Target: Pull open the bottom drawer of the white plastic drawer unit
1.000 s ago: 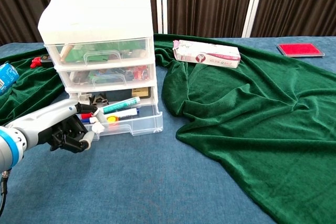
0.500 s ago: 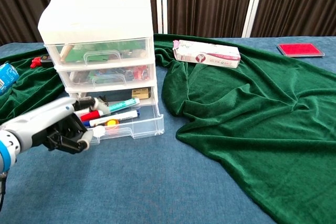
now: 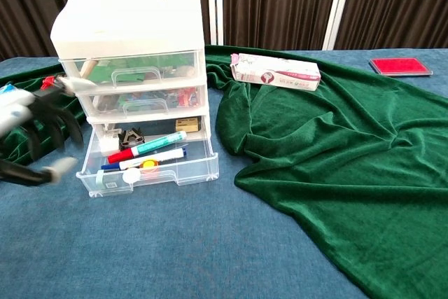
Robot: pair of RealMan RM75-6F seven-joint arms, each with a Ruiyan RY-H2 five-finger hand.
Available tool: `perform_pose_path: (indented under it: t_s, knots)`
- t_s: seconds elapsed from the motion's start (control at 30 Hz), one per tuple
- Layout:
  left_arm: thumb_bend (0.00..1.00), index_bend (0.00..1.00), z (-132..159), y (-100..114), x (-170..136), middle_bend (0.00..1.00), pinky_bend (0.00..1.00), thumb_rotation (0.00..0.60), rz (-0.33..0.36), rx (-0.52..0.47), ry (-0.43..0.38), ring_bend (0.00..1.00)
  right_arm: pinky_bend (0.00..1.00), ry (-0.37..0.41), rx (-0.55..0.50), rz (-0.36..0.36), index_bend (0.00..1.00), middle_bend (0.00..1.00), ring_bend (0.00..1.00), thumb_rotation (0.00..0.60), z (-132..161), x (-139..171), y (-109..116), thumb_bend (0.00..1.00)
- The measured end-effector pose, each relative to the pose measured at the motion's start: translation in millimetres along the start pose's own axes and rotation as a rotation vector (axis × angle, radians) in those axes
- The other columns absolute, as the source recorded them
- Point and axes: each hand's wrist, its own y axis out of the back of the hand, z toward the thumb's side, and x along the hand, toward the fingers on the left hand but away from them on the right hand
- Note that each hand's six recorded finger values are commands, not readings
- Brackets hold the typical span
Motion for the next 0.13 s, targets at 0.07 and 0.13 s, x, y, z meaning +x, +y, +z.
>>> perform_pose_path:
  t_s: [0.07,0.13]
  knots:
    - [0.25,0.00,-12,14,-10,0.00,0.09,0.600,0.064,0.068,0.001,0.00,0.00,0.001,0.012,0.003,0.04,0.00,0.00,0.600,1,0,-2,0.06]
    - [0.18,0.00,-28,27,-23,0.00,0.01,0.600,0.125,0.150,0.017,0.00,0.00,0.001,0.023,0.007,0.04,0.00,0.00,0.600,2,0,-5,0.06]
